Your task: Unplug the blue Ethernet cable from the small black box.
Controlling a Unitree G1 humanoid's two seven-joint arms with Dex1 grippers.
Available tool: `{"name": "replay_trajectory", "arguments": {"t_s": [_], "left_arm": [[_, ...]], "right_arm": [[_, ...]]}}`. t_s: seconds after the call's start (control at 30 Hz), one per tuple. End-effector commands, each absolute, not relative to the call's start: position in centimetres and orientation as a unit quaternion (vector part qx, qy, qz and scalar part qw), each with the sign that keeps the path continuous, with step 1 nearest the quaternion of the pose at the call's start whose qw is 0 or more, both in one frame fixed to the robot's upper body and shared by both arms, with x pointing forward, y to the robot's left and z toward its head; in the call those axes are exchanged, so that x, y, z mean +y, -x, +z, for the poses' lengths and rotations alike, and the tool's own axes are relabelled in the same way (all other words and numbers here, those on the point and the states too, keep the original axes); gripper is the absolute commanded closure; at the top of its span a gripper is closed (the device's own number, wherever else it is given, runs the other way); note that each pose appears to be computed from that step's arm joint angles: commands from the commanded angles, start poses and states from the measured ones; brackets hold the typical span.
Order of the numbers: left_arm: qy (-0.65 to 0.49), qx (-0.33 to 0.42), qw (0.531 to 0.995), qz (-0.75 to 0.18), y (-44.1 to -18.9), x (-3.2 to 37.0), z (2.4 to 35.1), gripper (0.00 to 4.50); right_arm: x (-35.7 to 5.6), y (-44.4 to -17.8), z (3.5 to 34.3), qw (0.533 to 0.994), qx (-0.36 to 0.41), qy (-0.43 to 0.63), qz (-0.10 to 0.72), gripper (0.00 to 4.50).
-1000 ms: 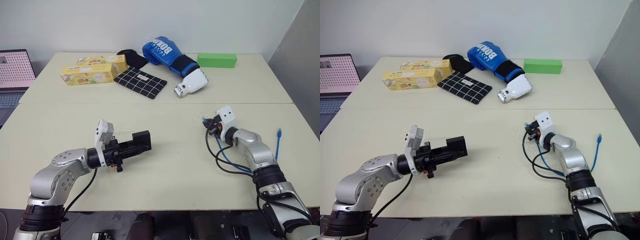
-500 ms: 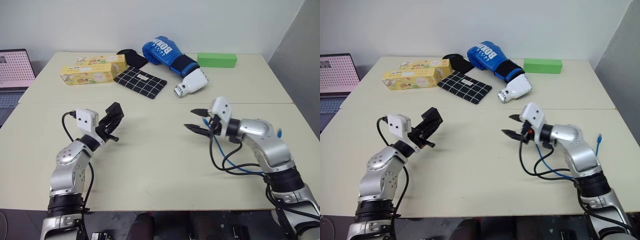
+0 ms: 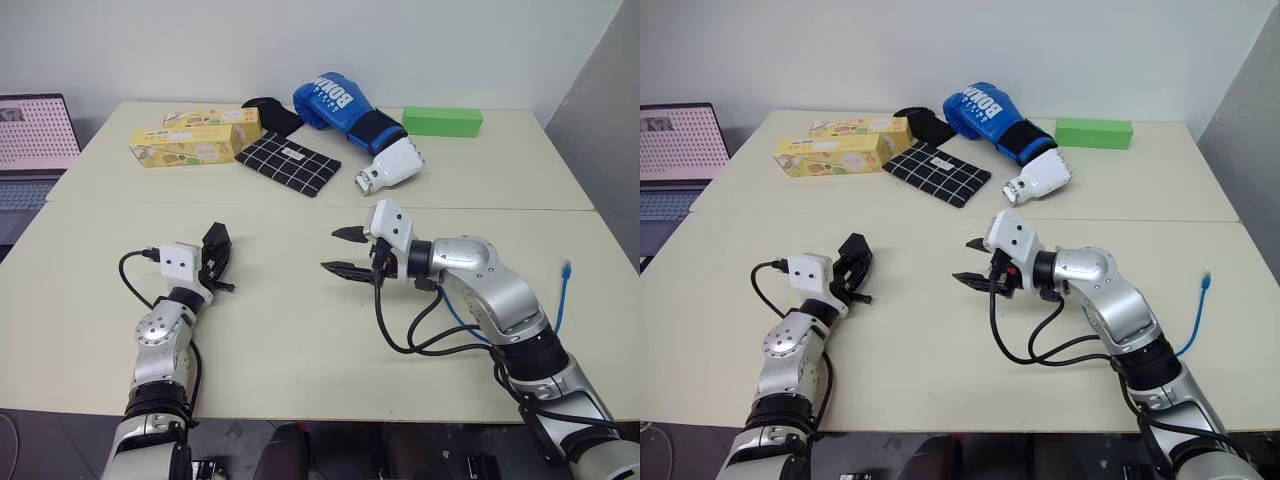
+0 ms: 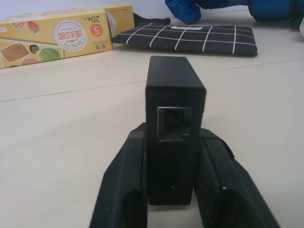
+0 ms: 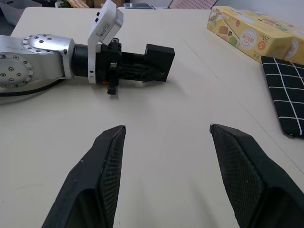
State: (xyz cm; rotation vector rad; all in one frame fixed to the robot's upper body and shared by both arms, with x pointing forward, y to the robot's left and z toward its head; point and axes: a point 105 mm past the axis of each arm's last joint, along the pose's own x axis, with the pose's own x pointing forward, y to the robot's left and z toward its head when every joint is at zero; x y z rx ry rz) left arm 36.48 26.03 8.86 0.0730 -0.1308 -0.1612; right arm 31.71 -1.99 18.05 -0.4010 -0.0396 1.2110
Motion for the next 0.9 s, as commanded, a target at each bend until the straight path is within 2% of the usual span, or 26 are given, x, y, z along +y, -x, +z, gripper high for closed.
{"name": "replay_trajectory", "arguments": {"t_s": [0.03, 0.3, 0.53, 0.77, 0.9], "left_arm": [[-0.007, -0.06, 0.994, -0.088, -35.8, 25.9, 8.0, 2.13], [-0.041, -0.033, 0.995, -0.088, -33.9, 26.5, 7.5, 0.52], [-0.093, 0.015, 0.99, -0.1, -30.7, 27.6, 9.0, 0.52], [-0.127, 0.043, 0.975, -0.177, -27.7, 27.3, 12.4, 0.52], [-0.138, 0.043, 0.97, -0.195, -27.2, 28.5, 15.0, 0.52]], "right_arm": [[-1.9, -31.4, 19.1, 0.798, -0.035, 0.199, 0.567, 1.48], [-2.0, -31.2, 18.8, 0.802, -0.027, 0.195, 0.563, 1.48], [-3.8, -31.6, 17.9, 0.831, -0.007, 0.184, 0.526, 1.48], [-10.3, -33.2, 17.6, 0.878, 0.033, 0.177, 0.444, 1.48], [-14.1, -32.9, 18.1, 0.881, 0.062, 0.178, 0.435, 1.48]]}}
